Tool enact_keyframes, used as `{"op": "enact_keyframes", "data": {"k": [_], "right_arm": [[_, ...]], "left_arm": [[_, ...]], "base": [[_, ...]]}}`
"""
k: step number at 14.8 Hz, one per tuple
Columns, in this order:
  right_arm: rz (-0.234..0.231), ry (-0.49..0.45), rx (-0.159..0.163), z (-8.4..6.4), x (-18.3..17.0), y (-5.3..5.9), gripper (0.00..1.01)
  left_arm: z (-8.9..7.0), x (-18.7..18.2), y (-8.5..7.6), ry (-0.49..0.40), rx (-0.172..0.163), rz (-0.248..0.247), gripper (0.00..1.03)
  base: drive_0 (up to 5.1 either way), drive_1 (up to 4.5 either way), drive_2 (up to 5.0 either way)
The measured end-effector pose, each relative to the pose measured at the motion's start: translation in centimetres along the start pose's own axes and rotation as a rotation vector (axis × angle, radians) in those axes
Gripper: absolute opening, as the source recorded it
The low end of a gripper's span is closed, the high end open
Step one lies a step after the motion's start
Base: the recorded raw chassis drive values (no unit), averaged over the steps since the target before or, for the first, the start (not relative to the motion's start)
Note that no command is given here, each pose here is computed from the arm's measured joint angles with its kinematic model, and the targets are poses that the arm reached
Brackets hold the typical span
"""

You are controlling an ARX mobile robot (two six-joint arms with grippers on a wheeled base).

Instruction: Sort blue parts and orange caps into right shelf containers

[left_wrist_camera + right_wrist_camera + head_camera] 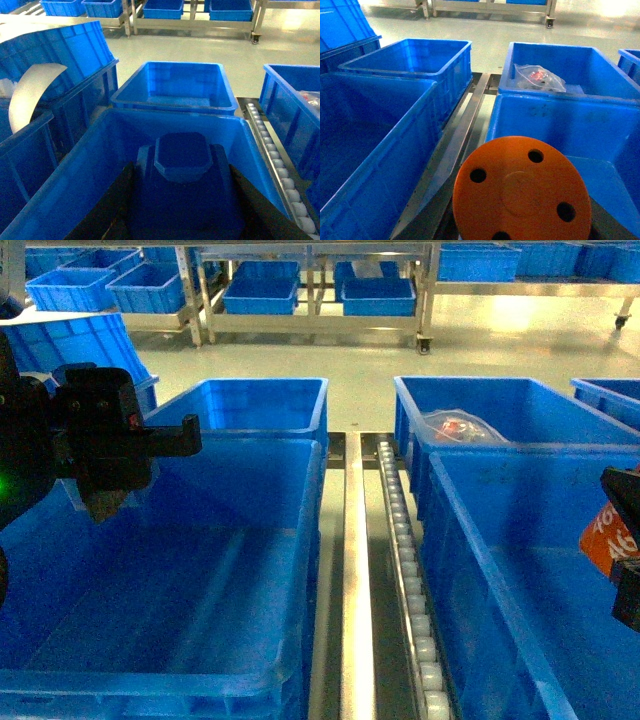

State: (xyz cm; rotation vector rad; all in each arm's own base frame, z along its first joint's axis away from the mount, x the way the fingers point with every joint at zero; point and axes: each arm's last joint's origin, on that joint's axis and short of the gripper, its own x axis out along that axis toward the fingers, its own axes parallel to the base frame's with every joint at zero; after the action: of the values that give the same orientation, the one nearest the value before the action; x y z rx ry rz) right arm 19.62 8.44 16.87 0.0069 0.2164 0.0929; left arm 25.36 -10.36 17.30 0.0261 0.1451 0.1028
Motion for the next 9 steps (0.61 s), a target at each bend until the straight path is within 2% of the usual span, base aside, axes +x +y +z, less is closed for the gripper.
{"op": "enact_keyframes", "data": {"k": [9], "right_arm": [[0.0, 0.0, 0.0, 0.0, 0.0, 0.0, 0.44]], "left_arm": [[-0.01, 0.01, 0.03, 0.001, 0.0, 0.002, 0.4]], "base": [[0.0, 0.0, 0.0]]}}
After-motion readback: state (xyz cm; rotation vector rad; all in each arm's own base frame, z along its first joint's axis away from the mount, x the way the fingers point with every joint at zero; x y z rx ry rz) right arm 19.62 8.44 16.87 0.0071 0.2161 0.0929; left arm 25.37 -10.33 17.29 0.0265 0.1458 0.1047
